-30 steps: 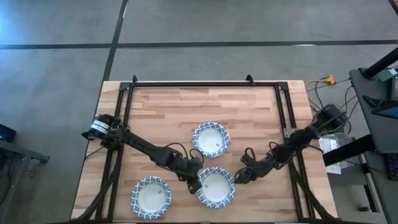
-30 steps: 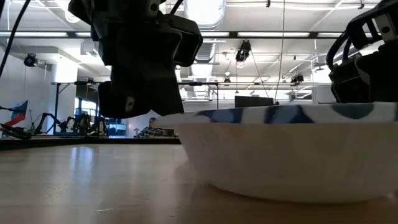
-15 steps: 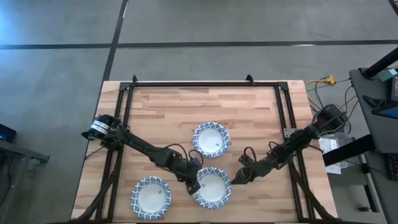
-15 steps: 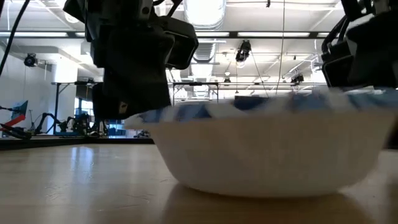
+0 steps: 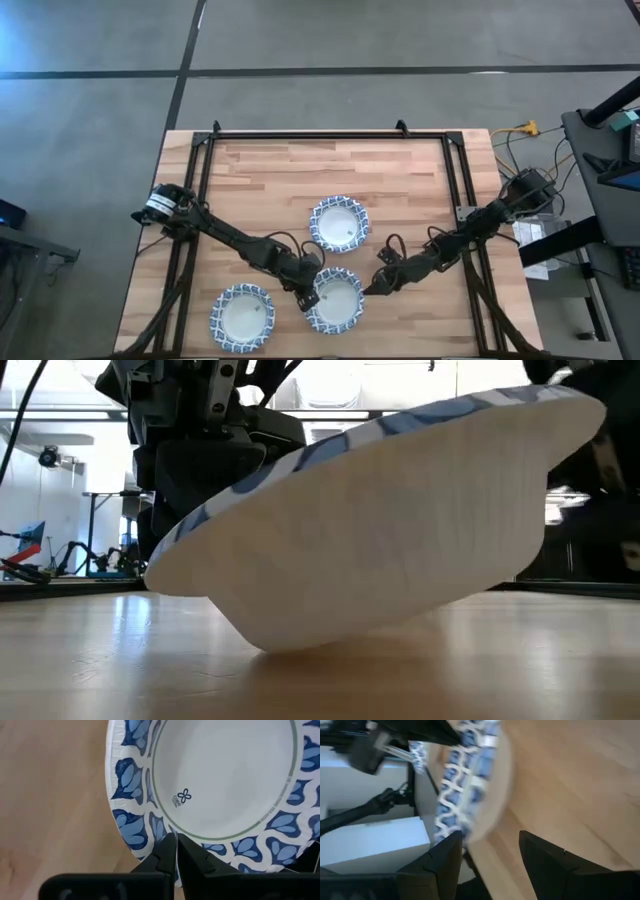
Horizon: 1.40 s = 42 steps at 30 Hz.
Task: Nest bowls inside each other
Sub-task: Stack the white patterned bowl on top of the center white patterned bowl
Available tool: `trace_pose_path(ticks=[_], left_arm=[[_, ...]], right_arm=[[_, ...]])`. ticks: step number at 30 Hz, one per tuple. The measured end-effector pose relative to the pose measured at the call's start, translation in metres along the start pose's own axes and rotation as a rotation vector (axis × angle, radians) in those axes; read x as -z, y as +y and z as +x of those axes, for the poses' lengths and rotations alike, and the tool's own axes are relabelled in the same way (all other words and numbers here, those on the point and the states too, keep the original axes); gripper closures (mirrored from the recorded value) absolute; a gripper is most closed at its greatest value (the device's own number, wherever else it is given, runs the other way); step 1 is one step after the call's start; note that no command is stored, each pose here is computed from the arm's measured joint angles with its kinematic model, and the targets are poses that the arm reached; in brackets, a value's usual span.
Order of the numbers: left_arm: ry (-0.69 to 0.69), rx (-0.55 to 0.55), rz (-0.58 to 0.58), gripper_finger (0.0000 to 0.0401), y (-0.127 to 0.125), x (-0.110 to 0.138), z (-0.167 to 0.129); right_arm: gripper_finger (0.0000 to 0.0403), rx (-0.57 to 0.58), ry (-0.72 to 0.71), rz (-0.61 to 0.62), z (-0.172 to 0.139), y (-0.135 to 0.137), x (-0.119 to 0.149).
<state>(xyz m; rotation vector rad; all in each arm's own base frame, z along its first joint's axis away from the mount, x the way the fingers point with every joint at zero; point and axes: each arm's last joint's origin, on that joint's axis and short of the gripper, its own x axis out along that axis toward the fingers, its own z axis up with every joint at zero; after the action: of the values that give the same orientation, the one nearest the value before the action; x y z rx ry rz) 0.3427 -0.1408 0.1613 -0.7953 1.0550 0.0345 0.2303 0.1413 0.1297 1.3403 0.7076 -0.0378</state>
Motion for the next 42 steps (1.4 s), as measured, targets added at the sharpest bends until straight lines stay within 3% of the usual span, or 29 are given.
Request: trace_pose_path(ticks=[6,9,22,34,42], left_arm=[[-0.007,0.006,0.019,0.0401,0.000,-0.001,0.000],[-0.007,0.006,0.019,0.0401,0.000,-0.001,0.000],[-0.027,-0.008,0.020,0.0401,0.000,-0.001,0.000],[-0.051,-0.010,0.021,0.0401,0.000,-0.002,0.000],[-0.066,0.003,0.022,0.0401,-0.001,-0.003,0.000]], right_arm=[[0.0211,-0.020,-0.024,-0.034,0.005,0.016,-0.010],[0.0211,0.025,-0.019,-0.029,0.007,0.015,-0.014],[0.0212,0.023,-0.007,-0.020,0.007,0.015,-0.018],[0.0276,0.022,0.011,-0.046,0.007,0.015,-0.018],[0.0281,0.026,0.011,-0.048,0.007,0.015,-0.018]])
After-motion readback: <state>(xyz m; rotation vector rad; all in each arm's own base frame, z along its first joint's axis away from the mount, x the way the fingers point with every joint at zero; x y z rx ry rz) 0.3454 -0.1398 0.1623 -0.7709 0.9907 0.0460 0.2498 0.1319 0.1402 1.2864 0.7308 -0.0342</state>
